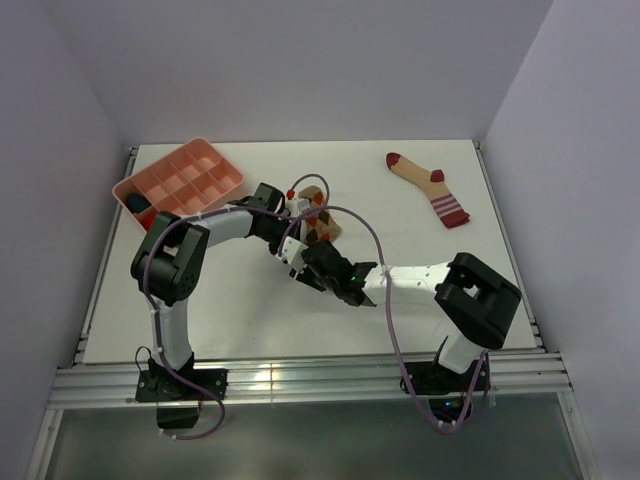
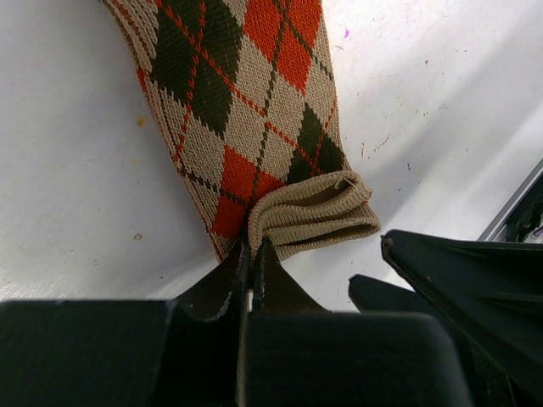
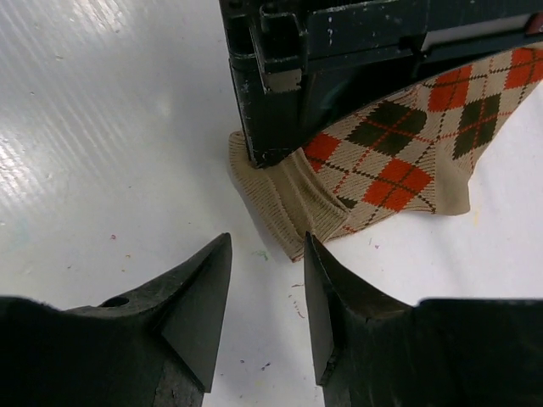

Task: Roll the socks
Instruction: Roll the sock at the center of the board.

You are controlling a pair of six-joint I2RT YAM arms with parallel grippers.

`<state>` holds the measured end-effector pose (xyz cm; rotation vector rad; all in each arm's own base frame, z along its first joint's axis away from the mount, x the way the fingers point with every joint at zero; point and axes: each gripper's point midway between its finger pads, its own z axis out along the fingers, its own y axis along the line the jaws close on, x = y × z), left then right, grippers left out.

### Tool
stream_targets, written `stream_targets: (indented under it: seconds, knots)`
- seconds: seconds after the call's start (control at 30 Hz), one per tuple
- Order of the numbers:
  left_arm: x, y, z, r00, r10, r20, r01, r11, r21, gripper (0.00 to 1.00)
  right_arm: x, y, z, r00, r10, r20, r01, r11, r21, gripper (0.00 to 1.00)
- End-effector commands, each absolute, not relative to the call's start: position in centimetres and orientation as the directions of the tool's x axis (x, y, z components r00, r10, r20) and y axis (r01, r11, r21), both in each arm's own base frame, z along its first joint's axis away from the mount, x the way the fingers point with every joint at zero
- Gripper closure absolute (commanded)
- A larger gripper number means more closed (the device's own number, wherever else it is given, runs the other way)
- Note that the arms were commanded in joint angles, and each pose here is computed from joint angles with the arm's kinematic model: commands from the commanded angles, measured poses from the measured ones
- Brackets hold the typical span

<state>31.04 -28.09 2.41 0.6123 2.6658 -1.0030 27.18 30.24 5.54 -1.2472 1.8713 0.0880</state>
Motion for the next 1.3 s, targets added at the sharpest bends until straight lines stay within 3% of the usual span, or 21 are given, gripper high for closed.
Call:
stream_targets:
  seconds: [0.0, 0.37, 0.9, 1.13, 1.27]
  knots:
    - [30.8, -27.5, 0.7, -0.877, 0.356, -0.323, 0.478, 0.711, -0.515, 1.00, 28.5, 31.1, 7.2, -0.084, -0.732, -0.676, -0.753, 0.491, -0.438, 0.53]
    - [31.1, -27.5, 0.6, -0.877, 0.361, -0.316, 0.478, 0.714, -0.512, 1.00, 28.9, 31.9, 4.6, -0.100, -0.793, -0.601, -0.781, 0.437, -0.447, 0.57]
    - [31.3, -26.9, 0.4, -0.875, 0.390, -0.287, 0.484, 0.719, -0.498, 1.00, 26.7, 31.1, 1.0, -0.306, -0.839, -0.449, -0.832, 0.466, -0.302, 0.57]
    - [31.1, -25.2, -0.3, -0.882, 0.400, -0.248, 0.471, 0.741, -0.479, 1.00, 26.7, 30.5, 0.8, -0.407, -0.796, -0.448, -0.812, 0.540, -0.222, 0.57]
    - [30.6, -23.9, -0.9, -0.884, 0.412, -0.218, 0.466, 0.752, -0.466, 1.00, 26.4, 31.8, 1.7, -0.444, -0.743, -0.501, -0.811, 0.571, -0.127, 0.56]
